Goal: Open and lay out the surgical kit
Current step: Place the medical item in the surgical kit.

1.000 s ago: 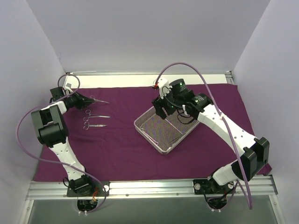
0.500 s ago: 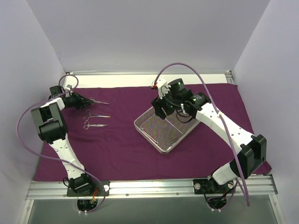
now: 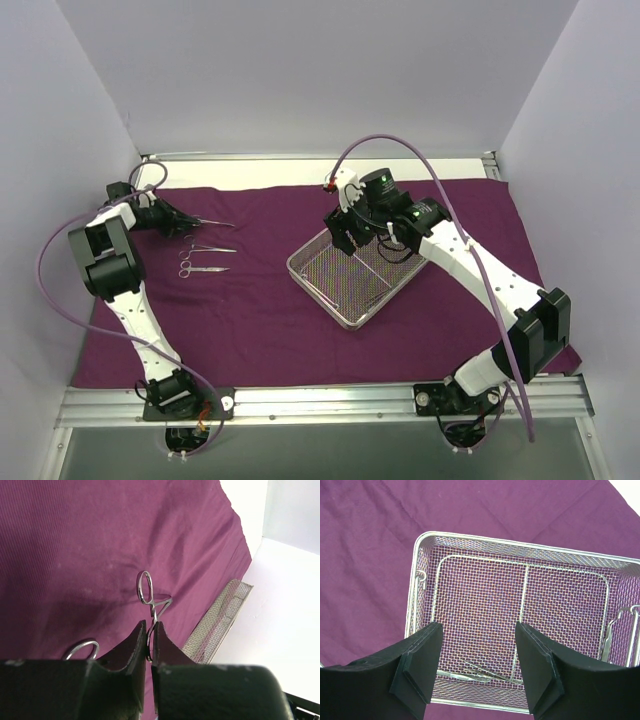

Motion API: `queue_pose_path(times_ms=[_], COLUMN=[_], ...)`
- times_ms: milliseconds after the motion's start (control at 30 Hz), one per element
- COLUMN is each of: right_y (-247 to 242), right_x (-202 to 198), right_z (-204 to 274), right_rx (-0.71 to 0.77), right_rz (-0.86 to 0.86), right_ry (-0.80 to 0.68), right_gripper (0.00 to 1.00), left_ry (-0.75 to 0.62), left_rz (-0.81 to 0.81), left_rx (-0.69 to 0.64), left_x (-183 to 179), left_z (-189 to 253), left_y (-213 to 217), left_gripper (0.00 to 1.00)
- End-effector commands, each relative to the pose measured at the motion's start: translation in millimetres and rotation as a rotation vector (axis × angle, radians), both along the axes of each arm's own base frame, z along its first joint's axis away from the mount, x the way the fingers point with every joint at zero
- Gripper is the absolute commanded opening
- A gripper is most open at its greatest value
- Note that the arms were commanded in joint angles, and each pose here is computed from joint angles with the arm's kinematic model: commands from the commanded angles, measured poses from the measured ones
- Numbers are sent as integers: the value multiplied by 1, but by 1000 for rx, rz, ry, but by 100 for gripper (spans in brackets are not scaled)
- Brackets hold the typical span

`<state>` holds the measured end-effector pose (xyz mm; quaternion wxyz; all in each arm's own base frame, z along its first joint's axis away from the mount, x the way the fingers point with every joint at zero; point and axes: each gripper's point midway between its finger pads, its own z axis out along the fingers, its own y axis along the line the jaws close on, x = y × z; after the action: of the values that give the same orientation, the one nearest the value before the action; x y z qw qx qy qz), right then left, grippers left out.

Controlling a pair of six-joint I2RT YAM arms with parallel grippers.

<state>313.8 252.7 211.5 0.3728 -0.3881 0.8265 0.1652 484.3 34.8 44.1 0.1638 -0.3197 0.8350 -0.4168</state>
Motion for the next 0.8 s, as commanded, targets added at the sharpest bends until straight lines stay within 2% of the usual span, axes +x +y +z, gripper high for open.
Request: queue_pose_path(times_ms=[0,167,200,233,533,567,767], right_y=[3,3,3,3,4,5,7], right_x=[4,4,4,4,6,6,5], right_z=[5,3,3,2,1,2,0], right_rx=[22,20,20,19,19,22,24], right_rz=[0,0,-3,-2,-2,-3,3], right_ry=[-11,-6,-4,0,5,3,10], right_gripper=[59,59,59,59,59,59,59], left_ry=[73,80,104,108,110,105,47], left_rz=[-19,-36,-43,-38,-33,-31,-13], left_rx=[125,153,153,171,205,212,247], left_x=[-10,-10,-13,-12,-10,-9,0], left_z=[-35,-36,-40,-40,-33,-30,0], left_y=[20,24,23,27,34,35,40], left_gripper=[11,14,17,26,50,94,94])
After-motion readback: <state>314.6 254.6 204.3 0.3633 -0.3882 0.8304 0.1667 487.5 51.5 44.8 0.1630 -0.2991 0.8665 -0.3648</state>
